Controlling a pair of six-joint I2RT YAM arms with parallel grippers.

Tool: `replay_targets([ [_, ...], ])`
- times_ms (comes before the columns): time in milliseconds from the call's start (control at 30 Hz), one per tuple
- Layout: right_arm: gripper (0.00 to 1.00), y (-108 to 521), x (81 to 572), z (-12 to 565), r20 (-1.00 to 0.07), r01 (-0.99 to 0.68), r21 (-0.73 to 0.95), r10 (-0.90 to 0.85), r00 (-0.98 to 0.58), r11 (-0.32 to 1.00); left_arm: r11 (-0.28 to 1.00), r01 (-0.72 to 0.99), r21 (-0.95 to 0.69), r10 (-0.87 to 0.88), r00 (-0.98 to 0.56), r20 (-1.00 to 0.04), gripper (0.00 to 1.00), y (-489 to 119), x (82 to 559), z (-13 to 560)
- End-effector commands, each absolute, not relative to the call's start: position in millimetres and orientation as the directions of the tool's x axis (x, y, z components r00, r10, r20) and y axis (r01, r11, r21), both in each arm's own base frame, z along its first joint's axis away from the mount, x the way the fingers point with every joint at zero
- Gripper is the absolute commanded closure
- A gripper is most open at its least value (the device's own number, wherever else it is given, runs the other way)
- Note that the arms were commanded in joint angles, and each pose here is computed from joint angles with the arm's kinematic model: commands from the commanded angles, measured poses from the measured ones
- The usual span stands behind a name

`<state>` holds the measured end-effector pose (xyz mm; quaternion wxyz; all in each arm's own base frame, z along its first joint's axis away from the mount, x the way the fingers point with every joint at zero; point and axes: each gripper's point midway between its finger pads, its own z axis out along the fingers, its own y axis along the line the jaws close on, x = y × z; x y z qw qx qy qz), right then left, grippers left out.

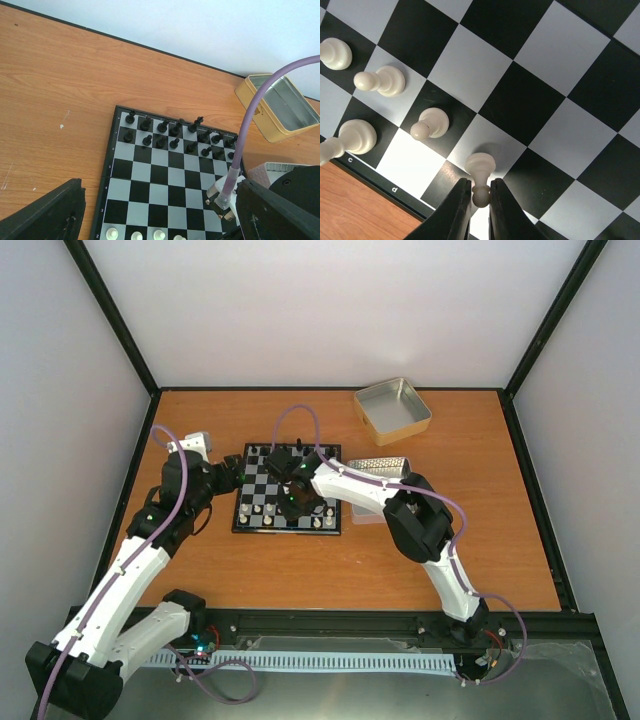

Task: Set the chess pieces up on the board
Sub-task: Place the chess piece on the chessboard, then pick up the chess piece from the storage box.

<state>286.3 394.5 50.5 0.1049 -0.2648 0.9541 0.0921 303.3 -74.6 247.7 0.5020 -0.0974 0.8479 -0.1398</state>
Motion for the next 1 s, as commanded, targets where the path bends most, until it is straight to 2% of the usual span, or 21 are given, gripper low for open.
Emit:
replay_targets([
  [0, 0.85, 395.4, 284.0, 48.2, -0.239, -0.532, 0.096, -0.500, -0.833, 0.841, 0.946, -0.017, -0.324, -0.294, -0.469, -0.833, 0.16, -72.6, 300.7, 251.1],
  [267, 0.71, 405.7, 291.1, 73.9, -0.307, -0.522, 0.137, -0.465, -0.831, 0.842, 0.946, -0.018, -0.324, -0.293, -0.473, -0.831, 0.16, -73.0, 301.0, 250.1],
  [500, 0.68, 389.8, 312.8, 108.4, -0.413, -0.443, 0.139, -0.355, -0.839, 0.886, 0.947, -0.018, -0.322, -0.292, -0.473, -0.832, 0.16, -72.9, 301.4, 250.0],
  [700, 0.65, 313.3, 340.9, 143.2, -0.517, -0.249, 0.141, -0.143, -0.844, 0.958, 0.944, -0.003, -0.330, -0.290, -0.481, -0.827, 0.16, -77.0, 303.4, 248.6],
  [967, 0.61, 189.0, 346.8, 100.6, -0.436, 0.011, 0.046, 0.030, -0.900, 0.999, 0.942, 0.011, -0.336, -0.286, -0.501, -0.817, 0.16, -82.9, 308.1, 243.4],
])
